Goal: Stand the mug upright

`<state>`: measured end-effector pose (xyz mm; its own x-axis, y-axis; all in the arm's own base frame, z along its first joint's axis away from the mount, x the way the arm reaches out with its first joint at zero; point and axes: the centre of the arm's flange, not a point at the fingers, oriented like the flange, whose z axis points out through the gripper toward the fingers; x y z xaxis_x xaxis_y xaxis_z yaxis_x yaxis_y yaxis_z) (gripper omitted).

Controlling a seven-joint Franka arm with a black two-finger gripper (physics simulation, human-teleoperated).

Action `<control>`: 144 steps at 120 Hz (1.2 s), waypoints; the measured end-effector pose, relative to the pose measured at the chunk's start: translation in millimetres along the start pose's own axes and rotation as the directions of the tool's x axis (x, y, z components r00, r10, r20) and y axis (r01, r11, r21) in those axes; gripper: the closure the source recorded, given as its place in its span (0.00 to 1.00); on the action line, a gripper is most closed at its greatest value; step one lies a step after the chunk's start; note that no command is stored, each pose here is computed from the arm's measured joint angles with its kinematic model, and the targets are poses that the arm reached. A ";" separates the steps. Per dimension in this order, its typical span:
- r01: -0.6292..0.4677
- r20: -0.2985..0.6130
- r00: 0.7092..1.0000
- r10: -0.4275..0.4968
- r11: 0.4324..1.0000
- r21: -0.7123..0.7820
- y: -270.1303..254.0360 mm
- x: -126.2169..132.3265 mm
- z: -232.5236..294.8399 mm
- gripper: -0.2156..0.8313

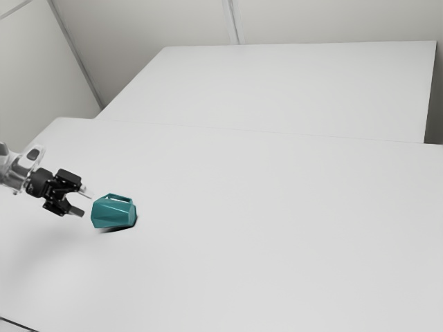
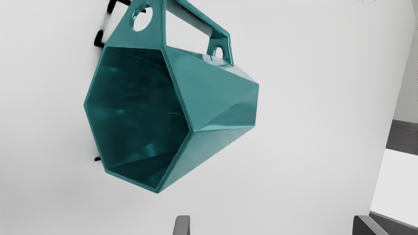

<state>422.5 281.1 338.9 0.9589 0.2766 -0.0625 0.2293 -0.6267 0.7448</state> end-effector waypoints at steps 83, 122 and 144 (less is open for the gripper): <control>-0.185 -0.005 0.983 0.185 0.981 -0.060 -38.7 48.4 15.4 0.29; -0.239 -0.006 0.971 0.240 0.964 -0.115 -39.4 56.7 39.9 0.30; -0.262 -0.015 0.965 0.263 0.956 -0.134 -38.2 59.9 48.6 0.44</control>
<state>479.3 286.2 274.4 0.9829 0.1132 0.1454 -0.0548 -0.5738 0.8171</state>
